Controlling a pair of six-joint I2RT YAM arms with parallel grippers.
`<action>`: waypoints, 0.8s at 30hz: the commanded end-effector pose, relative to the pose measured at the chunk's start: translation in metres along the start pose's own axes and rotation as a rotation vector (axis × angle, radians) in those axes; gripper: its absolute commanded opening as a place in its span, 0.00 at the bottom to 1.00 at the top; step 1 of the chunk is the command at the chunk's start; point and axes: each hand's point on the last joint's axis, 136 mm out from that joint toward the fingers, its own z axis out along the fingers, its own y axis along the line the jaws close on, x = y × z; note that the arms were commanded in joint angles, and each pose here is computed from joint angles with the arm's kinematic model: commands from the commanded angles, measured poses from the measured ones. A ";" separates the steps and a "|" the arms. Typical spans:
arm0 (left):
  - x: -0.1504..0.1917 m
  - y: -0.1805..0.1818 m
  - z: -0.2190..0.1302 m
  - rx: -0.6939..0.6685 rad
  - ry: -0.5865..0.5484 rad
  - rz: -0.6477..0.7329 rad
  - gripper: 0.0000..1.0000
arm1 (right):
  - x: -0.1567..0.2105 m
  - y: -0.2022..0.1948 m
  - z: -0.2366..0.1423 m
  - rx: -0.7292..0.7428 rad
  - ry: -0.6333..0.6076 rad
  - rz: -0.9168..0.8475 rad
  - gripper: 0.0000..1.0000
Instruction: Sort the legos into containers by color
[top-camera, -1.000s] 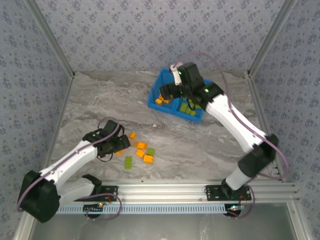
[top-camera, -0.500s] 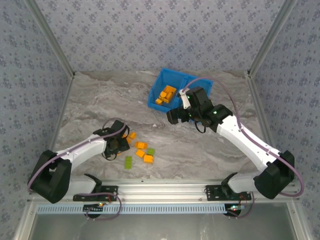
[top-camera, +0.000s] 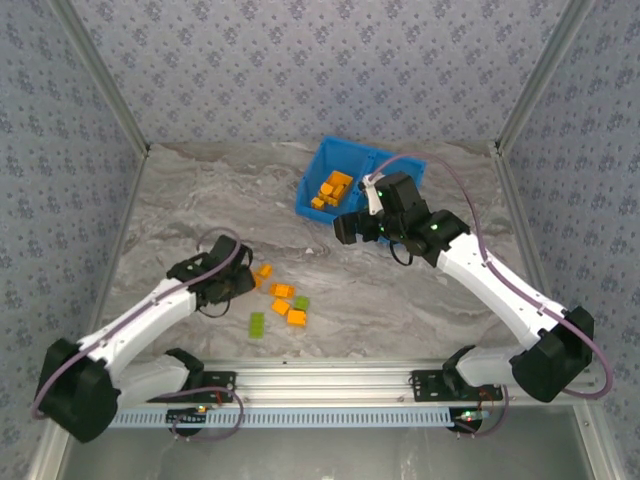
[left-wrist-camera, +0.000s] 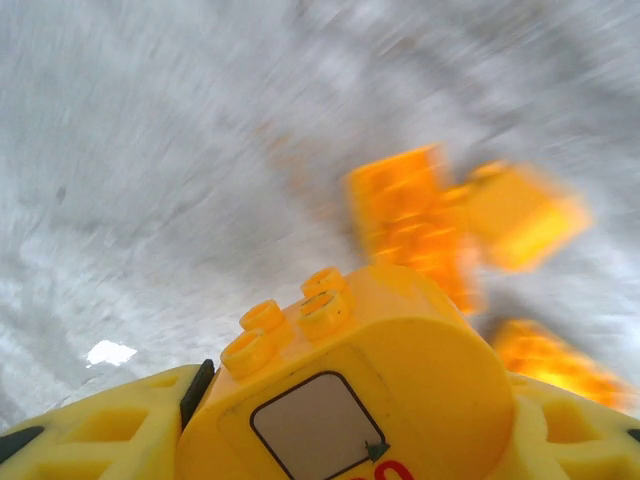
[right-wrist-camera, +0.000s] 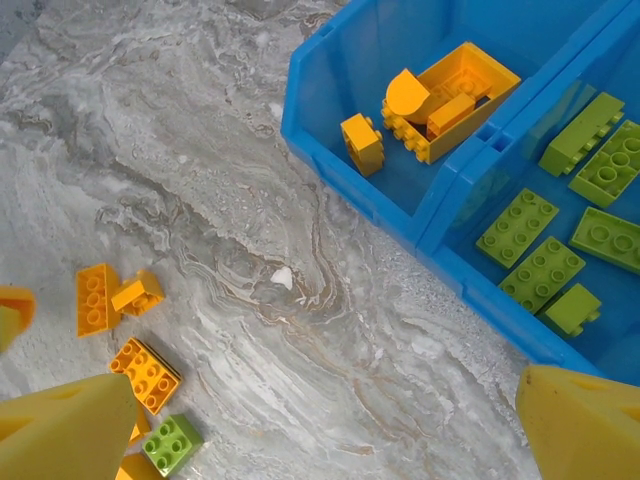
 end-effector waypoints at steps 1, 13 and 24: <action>-0.057 -0.058 -0.052 0.201 -0.208 -0.023 0.44 | -0.014 -0.001 -0.017 0.015 -0.079 0.037 1.00; -0.140 -0.262 -0.028 0.339 -0.302 0.357 0.44 | 0.011 -0.018 -0.044 0.071 -0.086 0.085 1.00; -0.186 -0.351 0.089 0.303 -0.257 0.468 0.48 | 0.032 -0.026 -0.072 0.086 -0.081 0.101 1.00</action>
